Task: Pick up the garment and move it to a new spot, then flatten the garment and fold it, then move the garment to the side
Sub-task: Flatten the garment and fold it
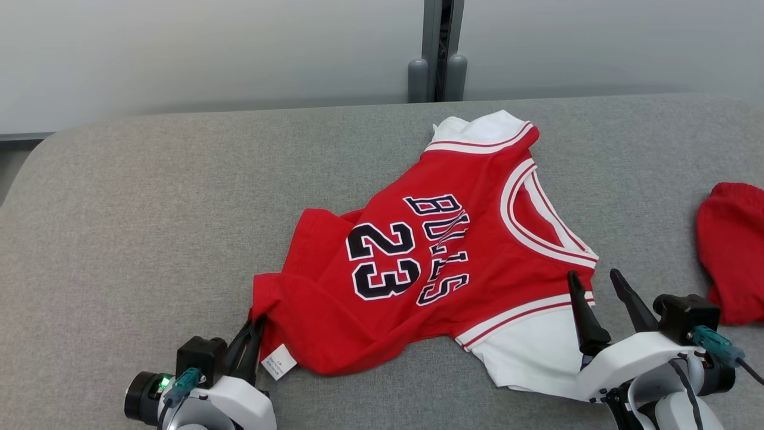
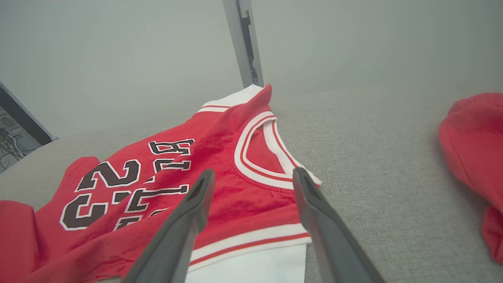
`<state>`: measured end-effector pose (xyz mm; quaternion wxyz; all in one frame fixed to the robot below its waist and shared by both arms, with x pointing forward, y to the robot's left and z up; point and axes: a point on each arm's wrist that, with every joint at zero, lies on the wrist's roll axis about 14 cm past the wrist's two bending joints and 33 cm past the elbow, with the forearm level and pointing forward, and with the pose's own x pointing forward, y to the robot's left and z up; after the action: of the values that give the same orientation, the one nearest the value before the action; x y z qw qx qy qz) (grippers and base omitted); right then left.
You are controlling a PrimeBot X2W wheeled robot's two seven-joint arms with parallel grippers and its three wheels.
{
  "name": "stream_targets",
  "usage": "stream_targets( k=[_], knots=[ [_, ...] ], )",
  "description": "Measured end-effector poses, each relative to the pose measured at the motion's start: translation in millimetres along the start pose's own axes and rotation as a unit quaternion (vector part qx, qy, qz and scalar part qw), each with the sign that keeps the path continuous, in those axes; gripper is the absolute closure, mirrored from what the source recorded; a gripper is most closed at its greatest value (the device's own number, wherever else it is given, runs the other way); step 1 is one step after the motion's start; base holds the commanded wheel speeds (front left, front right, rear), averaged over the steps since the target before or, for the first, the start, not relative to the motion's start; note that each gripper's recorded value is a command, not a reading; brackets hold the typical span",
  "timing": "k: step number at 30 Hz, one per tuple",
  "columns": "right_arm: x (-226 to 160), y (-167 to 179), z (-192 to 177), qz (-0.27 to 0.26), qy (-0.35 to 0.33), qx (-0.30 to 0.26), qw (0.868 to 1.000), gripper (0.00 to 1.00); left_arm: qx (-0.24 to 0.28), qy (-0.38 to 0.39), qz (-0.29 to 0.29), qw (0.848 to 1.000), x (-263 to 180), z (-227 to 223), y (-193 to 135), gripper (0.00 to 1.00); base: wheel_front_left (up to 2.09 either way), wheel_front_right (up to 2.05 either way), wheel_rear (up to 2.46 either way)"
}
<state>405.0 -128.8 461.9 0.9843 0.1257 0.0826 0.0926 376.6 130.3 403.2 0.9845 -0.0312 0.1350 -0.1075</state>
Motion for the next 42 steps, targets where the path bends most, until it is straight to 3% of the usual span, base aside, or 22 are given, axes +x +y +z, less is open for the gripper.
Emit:
stream_targets(
  k=[8, 16, 28, 42],
  knots=[
    [-6, 1, 6, -0.001, -0.009, -0.001, 1.000, 0.00, -0.006, -0.027, 0.018, 0.999, -14, 11, 8, 1.00, 0.00, 0.00, 0.00],
    [-10, 1, 6, -0.001, -0.007, -0.002, 1.000, 0.00, 0.002, -0.021, -0.014, 1.000, -27, 4, -7, 1.00, 0.00, 0.00, 0.00],
    [-29, -31, -34, -0.052, 0.078, 0.008, 0.996, 0.00, -0.010, 0.007, -0.037, 0.999, -34, -13, -14, 1.00, 0.00, 0.00, 0.00],
    [-61, -16, -91, -0.045, 0.158, 0.059, 0.985, 0.00, -0.023, 0.020, -0.054, 0.998, -27, -21, -30, 1.00, 0.00, 0.00, 0.00]
  ],
)
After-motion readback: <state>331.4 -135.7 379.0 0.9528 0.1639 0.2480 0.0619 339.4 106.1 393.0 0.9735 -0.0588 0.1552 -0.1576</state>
